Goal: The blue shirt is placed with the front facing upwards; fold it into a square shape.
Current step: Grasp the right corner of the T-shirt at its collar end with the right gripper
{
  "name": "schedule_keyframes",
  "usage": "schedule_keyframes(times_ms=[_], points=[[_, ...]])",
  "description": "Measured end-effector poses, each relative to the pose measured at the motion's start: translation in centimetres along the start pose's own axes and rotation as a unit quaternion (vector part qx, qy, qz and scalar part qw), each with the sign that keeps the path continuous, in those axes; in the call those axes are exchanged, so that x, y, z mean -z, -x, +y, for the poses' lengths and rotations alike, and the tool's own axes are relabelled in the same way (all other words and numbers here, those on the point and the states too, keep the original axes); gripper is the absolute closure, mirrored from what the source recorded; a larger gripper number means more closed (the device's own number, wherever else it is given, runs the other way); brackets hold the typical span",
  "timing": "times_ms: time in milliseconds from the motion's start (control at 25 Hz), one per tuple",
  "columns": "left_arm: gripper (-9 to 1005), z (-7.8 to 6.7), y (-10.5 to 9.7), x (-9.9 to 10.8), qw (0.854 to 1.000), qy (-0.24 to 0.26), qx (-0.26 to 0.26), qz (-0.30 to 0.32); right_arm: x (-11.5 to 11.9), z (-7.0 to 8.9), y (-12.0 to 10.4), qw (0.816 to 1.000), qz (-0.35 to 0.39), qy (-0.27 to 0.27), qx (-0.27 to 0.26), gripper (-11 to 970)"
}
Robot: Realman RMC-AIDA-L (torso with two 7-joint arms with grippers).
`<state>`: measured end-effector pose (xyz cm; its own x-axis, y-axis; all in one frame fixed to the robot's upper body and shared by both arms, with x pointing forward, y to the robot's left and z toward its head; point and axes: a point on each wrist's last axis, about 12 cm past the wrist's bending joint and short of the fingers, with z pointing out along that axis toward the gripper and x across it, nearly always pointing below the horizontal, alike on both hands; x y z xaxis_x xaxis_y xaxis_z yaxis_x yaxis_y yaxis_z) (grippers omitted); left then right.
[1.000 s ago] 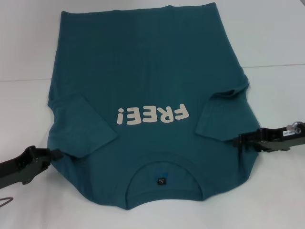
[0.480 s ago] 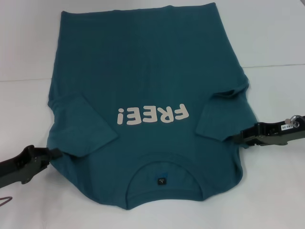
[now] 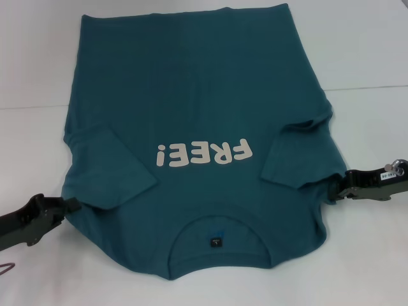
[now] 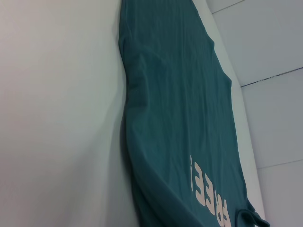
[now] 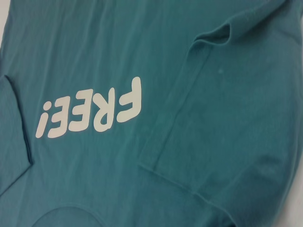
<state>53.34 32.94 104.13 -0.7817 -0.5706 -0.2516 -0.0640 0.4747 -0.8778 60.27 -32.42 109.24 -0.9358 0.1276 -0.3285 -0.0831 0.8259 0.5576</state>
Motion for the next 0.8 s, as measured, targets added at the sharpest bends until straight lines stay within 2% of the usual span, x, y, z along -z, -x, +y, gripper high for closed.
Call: schedule_keyframes(times_ms=[240,440,560,760,800], points=[[947,0.11,-0.11,0.04,1.0,0.001,0.0,0.0,0.01,0.04,-0.01,1.0,0.002,0.001,-0.004,928],[947,0.16,-0.15,0.08,1.0,0.001,0.0,0.0,0.04,-0.03,-0.05,1.0,0.001,0.0,-0.007,938],[947,0.16,-0.15,0.08,1.0,0.001,0.0,0.0,0.1,-0.1,-0.1,1.0,0.004,-0.001,-0.004,876],[947,0.14,-0.23,0.01,1.0,0.0,0.0,0.001,-0.04,-0.44,-0.35,1.0,0.01,-0.014,-0.004,664],[947,0.14,-0.24,0.0,1.0,0.0,0.0,0.001,-0.12,-0.43,-0.37,1.0,0.009,-0.015,-0.004,646]])
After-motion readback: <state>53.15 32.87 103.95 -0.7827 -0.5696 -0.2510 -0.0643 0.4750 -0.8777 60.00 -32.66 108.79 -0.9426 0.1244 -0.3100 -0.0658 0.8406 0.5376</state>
